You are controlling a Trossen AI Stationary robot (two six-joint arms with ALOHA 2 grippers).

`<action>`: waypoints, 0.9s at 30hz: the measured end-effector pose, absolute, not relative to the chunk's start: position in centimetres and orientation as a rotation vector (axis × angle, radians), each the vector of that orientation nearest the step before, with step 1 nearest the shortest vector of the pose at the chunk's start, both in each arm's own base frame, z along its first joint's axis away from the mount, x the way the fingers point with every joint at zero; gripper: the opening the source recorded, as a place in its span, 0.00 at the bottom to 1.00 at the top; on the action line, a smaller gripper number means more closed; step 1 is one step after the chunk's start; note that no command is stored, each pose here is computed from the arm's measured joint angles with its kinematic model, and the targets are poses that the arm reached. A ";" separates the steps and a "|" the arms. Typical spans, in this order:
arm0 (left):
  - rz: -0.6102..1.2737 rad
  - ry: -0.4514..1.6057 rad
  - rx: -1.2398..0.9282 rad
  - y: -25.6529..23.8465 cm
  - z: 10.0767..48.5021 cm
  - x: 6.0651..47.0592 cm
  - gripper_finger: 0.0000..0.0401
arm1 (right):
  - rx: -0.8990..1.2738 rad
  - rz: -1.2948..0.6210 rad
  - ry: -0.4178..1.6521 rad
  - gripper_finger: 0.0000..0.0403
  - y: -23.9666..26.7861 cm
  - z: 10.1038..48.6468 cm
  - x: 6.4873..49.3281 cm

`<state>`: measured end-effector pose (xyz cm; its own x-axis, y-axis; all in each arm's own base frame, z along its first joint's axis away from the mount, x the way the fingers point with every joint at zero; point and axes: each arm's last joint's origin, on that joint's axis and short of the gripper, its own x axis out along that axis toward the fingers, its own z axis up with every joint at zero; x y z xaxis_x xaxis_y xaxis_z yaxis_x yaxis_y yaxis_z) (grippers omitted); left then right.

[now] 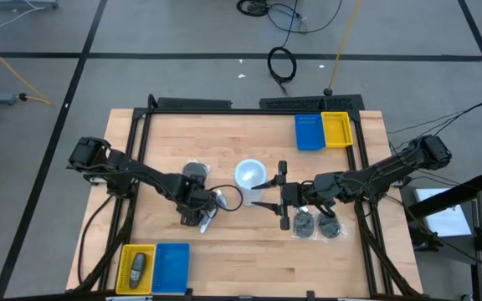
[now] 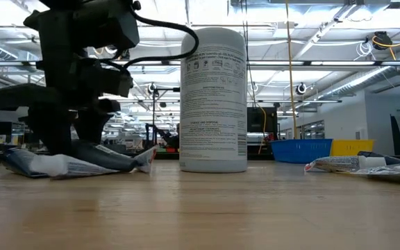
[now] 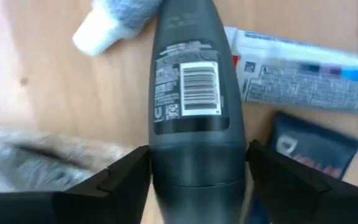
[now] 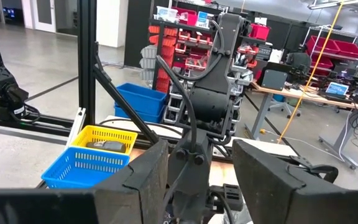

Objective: Pick & Place Travel size toiletries
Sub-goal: Put the black roll-on bottle into the bottom yellow bin

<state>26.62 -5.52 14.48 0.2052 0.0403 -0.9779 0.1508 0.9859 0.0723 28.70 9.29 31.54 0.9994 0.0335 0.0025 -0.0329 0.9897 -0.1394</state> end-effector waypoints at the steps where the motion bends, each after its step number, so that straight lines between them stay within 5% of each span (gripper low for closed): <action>1: -0.086 1.363 0.154 -5.5 14.2 26.6 0.60 | -0.139 0.033 -0.005 0.42 9.3 31.5 28.7; 8: -0.105 1.414 0.118 -5.3 12.7 26.4 0.49 | -0.141 0.033 0.000 0.42 9.3 31.5 28.7; 27: -0.051 1.305 0.081 -6.0 17.4 24.0 0.48 | -0.141 0.032 0.003 0.42 9.3 31.5 28.7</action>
<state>24.02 -5.98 17.40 0.2622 0.0082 -0.9650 0.0835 0.9960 0.0311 28.70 9.28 31.48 0.9995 0.0320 -0.0049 -0.0324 0.9895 -0.1409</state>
